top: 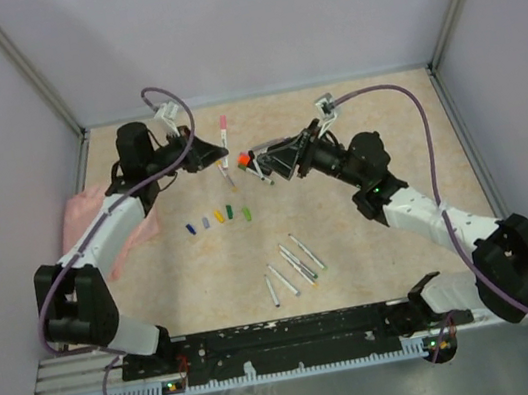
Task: Open the pen caps
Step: Pick up the pen from the center of the board.
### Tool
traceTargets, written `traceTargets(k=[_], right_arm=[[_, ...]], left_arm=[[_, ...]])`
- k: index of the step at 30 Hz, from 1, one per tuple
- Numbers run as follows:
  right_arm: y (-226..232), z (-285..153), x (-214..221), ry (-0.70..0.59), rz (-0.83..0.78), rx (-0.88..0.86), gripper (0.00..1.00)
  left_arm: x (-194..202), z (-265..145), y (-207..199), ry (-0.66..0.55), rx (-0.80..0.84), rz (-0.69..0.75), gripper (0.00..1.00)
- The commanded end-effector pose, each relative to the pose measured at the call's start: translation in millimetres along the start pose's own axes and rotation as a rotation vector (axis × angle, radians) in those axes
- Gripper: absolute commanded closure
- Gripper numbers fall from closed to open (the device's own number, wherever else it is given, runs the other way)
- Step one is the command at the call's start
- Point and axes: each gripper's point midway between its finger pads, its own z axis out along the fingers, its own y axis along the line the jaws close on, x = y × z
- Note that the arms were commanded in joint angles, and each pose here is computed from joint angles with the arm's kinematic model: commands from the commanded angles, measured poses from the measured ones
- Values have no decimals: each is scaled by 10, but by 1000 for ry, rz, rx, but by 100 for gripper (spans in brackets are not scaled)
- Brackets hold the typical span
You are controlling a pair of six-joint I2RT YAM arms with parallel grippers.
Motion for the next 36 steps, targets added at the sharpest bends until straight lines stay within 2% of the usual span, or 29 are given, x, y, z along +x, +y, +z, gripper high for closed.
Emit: traceTargets(k=[1,6,22,27,36], right_arm=[[148,125,-474,-148,25,-25,43],[50,247,-521,-156,103,15,41],[-26,576,-399,-75,107,59,43],[2,635,-280,-32,90,54,51],[93,670,-188,-6,52,26,79]], left_arm=[[-141,-173,-696,-90,356,-11,100],[-135,-242,-923,-113,473,-19,100],[19,-130,-1187,-56,565,-2,100],[26,-117,-1189,-52,566,-9,100],[-6,-96,-1177,-54,551,-34,100]])
